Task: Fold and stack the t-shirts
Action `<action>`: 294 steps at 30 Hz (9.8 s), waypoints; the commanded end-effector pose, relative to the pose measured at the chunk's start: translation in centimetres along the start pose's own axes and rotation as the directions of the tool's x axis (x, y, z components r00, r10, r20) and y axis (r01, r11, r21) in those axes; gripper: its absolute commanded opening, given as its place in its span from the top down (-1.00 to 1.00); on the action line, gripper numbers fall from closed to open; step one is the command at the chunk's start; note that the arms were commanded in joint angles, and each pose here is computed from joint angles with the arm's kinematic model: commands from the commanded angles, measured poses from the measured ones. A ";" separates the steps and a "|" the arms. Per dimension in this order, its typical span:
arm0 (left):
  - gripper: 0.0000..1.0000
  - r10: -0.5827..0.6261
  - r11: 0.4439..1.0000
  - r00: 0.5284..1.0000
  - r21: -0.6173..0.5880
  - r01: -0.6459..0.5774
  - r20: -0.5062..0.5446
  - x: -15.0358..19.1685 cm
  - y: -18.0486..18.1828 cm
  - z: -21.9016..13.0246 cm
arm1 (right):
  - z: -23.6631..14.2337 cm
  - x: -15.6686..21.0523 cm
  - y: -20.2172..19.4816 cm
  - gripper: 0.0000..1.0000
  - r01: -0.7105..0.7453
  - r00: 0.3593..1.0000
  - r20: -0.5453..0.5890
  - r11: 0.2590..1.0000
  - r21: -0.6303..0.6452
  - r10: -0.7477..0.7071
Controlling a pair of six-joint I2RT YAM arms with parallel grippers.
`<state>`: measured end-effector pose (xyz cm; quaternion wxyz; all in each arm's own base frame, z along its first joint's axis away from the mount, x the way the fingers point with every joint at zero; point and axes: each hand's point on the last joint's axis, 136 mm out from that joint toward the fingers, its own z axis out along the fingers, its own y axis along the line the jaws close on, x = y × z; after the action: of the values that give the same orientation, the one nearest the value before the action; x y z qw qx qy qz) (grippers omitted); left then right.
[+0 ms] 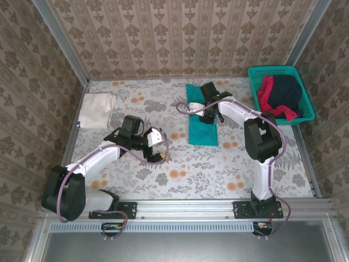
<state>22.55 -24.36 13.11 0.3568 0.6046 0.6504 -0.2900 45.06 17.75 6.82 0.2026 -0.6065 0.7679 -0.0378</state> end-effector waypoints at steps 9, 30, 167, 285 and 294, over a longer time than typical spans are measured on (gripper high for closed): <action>-1.00 0.003 1.000 1.000 0.029 -0.004 0.025 -0.6 0.0 0.1 | -4.9 -1.8 -4.0 -0.38 -0.067 0.994 0.098 0.975 0.212 0.048; -1.00 0.017 1.000 0.997 -0.006 -0.017 0.070 -0.8 0.8 -0.6 | -0.5 0.5 12.4 -0.22 0.097 0.994 0.045 0.995 -0.032 -0.096; 1.00 -0.954 -0.267 -0.293 -0.272 0.924 -0.058 11.9 9.4 16.1 | -3.6 -8.4 -4.3 1.00 0.149 0.973 0.155 0.976 0.157 -0.174; 1.00 -0.965 0.025 0.112 -0.338 0.941 0.239 3.3 12.2 7.3 | -2.3 -8.9 -2.0 1.00 -0.785 0.250 0.398 0.425 -0.450 0.883; 0.84 -0.969 0.015 0.099 -0.347 0.938 0.227 4.6 13.2 7.9 | -0.5 -8.0 -2.9 1.00 -0.832 0.220 0.390 0.381 -0.404 0.894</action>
<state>35.81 -26.98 5.40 0.1586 -0.0686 0.9406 -0.2922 47.86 25.17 8.77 0.3374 -0.0803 0.8848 0.3112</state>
